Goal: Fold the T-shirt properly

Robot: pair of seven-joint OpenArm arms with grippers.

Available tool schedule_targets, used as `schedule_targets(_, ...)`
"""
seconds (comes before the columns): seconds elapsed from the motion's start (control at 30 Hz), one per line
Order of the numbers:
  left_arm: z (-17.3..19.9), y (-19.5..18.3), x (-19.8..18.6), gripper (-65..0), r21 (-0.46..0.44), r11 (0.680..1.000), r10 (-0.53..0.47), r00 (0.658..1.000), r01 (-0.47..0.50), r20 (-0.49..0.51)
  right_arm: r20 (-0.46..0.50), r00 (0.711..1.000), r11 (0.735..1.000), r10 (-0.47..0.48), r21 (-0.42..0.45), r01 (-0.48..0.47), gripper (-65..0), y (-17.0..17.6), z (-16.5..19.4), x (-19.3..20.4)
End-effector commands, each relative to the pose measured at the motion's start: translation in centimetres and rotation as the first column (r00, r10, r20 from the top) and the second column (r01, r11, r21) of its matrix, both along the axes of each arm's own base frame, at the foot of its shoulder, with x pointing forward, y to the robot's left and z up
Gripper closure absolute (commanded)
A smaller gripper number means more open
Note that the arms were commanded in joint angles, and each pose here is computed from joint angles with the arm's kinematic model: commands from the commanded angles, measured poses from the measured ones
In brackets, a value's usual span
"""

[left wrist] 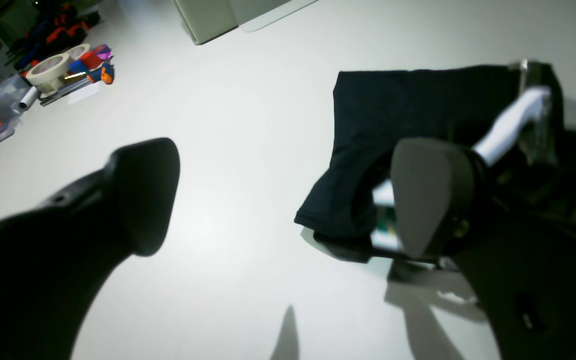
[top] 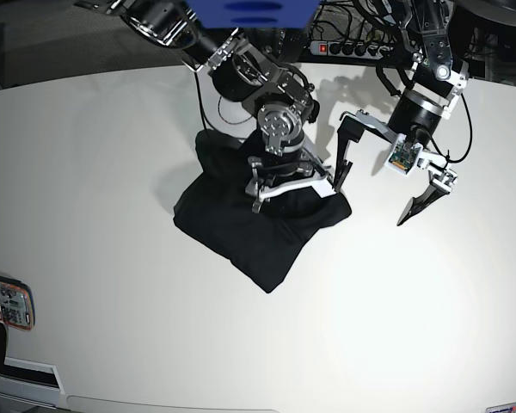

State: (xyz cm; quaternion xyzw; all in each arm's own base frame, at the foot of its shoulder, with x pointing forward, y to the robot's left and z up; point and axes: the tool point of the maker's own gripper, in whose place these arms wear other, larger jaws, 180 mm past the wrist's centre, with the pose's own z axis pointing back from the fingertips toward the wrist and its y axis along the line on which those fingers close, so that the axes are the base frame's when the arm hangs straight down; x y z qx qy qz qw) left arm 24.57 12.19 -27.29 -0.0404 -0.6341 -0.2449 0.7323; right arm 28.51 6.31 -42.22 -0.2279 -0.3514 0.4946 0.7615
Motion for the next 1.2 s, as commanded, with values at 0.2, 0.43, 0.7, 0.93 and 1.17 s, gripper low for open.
schedule_targets(0.2,1.4,-0.1,0.2,-64.7,-0.021,1.000,-0.004,0.999,0.005,0.050,-0.010,0.999,0.995,0.051,0.088,-0.050,-50.7,2.2,1.7,0.1)
schedule_targets(0.43,1.4,-0.1,0.3,-64.7,-0.018,1.000,-0.004,0.999,0.005,0.050,0.121,0.979,0.951,0.162,0.247,-0.187,-51.2,5.8,5.2,0.8)
schedule_targets(0.7,1.4,-0.1,0.3,-64.7,-0.018,1.000,-0.004,0.999,0.005,0.050,0.021,0.969,0.878,0.246,0.418,-0.232,-51.2,7.3,4.0,-3.1)
schedule_targets(0.93,1.2,-0.1,0.1,-64.7,-0.019,1.000,-0.004,0.999,0.004,0.041,-0.021,0.964,0.845,0.264,0.487,-0.221,-51.2,6.7,4.1,-4.2)
schedule_targets(1.17,0.8,0.0,-0.3,-64.7,-0.017,1.000,-0.002,1.000,0.002,0.027,-0.008,0.969,0.798,0.246,0.569,-0.198,-51.2,6.5,6.4,-3.8)
